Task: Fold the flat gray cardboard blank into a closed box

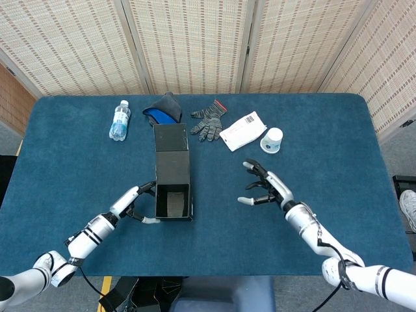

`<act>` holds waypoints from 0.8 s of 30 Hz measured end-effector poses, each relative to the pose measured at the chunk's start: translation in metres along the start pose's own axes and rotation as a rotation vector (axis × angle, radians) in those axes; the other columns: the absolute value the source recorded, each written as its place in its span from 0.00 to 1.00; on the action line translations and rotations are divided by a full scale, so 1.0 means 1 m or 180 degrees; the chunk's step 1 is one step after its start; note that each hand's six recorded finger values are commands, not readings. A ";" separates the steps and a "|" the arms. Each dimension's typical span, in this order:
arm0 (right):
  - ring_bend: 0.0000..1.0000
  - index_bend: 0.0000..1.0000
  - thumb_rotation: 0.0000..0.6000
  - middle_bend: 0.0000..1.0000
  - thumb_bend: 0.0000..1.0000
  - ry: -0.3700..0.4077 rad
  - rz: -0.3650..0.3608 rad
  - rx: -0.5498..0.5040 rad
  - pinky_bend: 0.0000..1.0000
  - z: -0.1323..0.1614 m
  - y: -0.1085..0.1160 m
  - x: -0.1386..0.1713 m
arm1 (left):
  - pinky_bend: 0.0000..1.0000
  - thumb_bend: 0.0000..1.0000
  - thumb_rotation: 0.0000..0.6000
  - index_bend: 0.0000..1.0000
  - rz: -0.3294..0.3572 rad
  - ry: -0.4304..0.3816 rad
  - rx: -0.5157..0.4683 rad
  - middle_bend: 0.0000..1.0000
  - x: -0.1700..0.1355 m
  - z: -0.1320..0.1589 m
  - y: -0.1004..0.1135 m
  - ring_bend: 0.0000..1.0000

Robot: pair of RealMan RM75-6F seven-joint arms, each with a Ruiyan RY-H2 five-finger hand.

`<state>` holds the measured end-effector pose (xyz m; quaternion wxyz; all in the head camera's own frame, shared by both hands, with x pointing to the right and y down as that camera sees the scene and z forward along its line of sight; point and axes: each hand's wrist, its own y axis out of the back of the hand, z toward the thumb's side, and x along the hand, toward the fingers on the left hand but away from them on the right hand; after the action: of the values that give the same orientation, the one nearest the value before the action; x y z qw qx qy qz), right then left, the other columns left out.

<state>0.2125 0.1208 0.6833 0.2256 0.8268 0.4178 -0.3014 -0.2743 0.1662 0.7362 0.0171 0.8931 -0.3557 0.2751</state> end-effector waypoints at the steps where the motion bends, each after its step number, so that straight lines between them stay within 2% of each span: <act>1: 0.03 0.00 1.00 0.00 0.10 0.0003 0.0048 -0.0080 0.21 0.000 -0.004 -0.005 | 0.29 0.08 1.00 0.28 -0.0003 0.0003 0.0007 0.31 -0.001 0.000 -0.001 0.17; 5: 0.01 0.00 1.00 0.00 0.18 0.0034 0.0261 -0.0330 0.18 0.004 -0.023 -0.026 | 0.29 0.08 1.00 0.28 -0.0022 0.0002 0.0028 0.31 -0.003 0.001 -0.002 0.17; 14: 0.01 0.00 1.00 0.00 0.20 0.0248 0.0587 -0.0615 0.18 0.018 -0.063 -0.076 | 0.29 0.08 1.00 0.28 -0.0108 -0.0068 0.0077 0.31 -0.003 0.011 -0.008 0.17; 18: 0.01 0.00 1.00 0.00 0.20 0.0472 0.0718 -0.0635 0.18 0.039 -0.079 -0.094 | 0.29 0.08 1.00 0.28 -0.0158 -0.0058 0.0064 0.31 -0.002 0.013 -0.011 0.17; 24: 0.01 0.00 1.00 0.02 0.20 0.0732 0.0916 -0.0616 0.18 0.063 -0.097 -0.098 | 0.29 0.08 1.00 0.28 -0.0172 -0.0054 0.0010 0.31 0.000 0.014 -0.011 0.17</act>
<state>0.0671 0.0797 0.6939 0.2955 0.8814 0.3455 -0.1282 -0.2603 0.1708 0.7260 0.0200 0.9046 -0.3312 0.2676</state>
